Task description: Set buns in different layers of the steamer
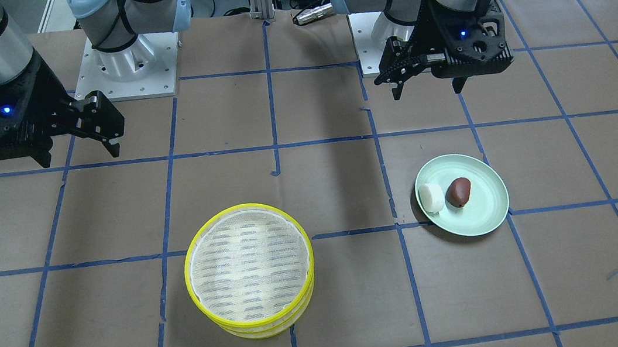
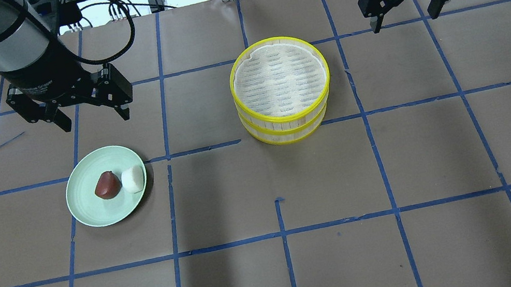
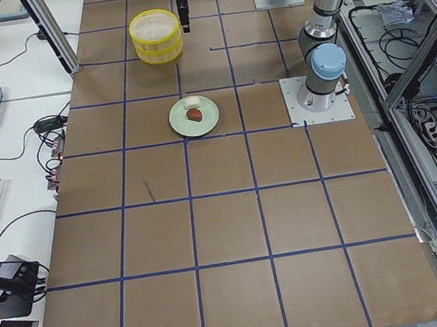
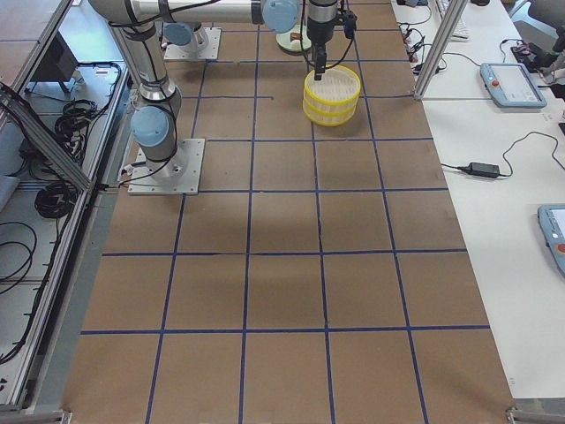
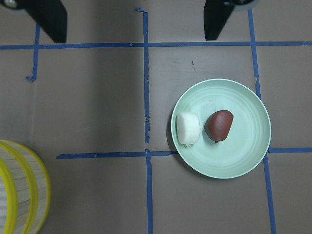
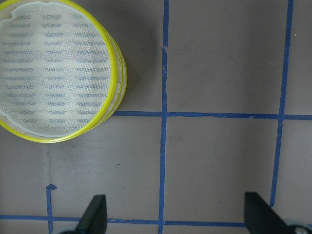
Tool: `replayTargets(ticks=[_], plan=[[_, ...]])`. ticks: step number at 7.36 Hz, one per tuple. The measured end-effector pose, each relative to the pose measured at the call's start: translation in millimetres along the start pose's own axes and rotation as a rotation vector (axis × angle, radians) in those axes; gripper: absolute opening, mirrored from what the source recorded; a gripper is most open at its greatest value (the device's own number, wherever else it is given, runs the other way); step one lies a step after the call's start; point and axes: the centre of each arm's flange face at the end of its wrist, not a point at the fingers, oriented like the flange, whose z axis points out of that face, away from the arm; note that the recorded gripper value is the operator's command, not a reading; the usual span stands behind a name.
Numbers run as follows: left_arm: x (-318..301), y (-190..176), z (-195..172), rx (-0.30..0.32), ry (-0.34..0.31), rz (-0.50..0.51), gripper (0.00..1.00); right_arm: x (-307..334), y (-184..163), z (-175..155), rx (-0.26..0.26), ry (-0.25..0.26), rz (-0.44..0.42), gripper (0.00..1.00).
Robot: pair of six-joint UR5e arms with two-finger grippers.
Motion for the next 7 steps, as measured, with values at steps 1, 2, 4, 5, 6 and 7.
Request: replayTargets(ticks=[1, 2, 4, 5, 6, 7], plan=[[-0.1, -0.5, -0.5, 0.005, 0.0, 0.0, 1.0, -1.3, -14.0, 17.6, 0.043, -0.014, 0.008, 1.0], [-0.1, -0.9, 0.8, 0.006, 0.0, -0.001, 1.0, -2.9, -38.1, 46.8, 0.078, -0.042, 0.023, 1.0], [-0.1, -1.5, 4.0, 0.009, 0.0, -0.001, 1.0, -16.2, -71.2, 107.3, 0.08, -0.071, 0.015, 1.0], [-0.1, -1.6, 5.5, 0.008, 0.0, -0.002, 1.0, -33.9, -81.4, 139.9, 0.064, -0.074, 0.0, 1.0], [-0.1, -1.8, 6.4, 0.007, 0.0, -0.001, 1.0, -51.5, -88.9, 167.6, 0.063, -0.075, -0.006, 0.99], [0.0, -2.0, 6.9, 0.006, 0.0, -0.001, 1.0, -63.6, -93.5, 188.1, 0.065, -0.075, -0.015, 0.73]])
